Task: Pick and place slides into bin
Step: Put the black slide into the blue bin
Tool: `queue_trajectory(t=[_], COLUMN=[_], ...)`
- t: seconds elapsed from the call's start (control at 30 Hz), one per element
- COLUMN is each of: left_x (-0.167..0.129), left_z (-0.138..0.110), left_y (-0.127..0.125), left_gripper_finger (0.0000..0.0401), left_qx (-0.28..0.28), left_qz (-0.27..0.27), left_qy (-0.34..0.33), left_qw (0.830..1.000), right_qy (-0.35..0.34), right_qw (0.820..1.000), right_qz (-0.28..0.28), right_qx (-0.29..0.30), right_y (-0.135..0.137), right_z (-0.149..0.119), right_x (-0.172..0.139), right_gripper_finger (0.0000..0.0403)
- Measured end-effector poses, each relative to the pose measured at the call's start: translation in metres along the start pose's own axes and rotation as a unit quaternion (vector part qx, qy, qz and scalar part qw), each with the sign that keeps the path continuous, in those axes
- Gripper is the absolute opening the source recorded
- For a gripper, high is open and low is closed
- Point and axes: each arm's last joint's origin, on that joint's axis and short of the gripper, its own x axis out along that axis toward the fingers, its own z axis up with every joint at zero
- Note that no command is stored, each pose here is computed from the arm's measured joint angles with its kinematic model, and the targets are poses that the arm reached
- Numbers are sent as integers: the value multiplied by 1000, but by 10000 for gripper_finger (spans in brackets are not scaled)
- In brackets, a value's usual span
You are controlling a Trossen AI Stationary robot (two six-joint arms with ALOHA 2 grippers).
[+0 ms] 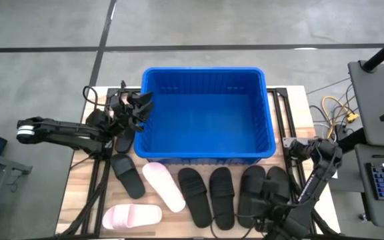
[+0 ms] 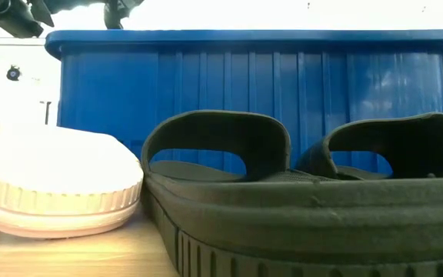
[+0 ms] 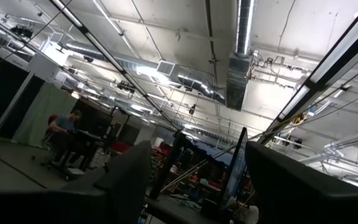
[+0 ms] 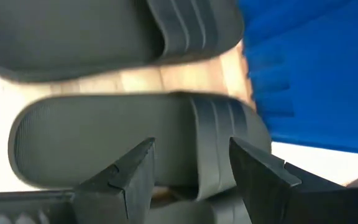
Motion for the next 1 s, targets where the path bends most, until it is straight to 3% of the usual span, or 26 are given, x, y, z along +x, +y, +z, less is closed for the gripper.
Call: queue_trajectory(t=[0.6,0.8,1.0], left_x=[0,1,1], left_z=[-2,-2,-4], left_y=[0,-1,0], left_gripper_finger=[246,246,246], left_qx=[1,1,2], left_qz=[-11,-14,-16], left_qy=[6,7,12], left_qw=[1000,1000,1000], right_qy=[15,19,18], right_qw=[992,988,987], right_qz=[-96,-147,-153], right_qx=[-76,-44,-51], right_y=[45,41,39], right_z=[-17,-18,-18], right_x=[54,62,67], right_gripper_finger=[194,184,166])
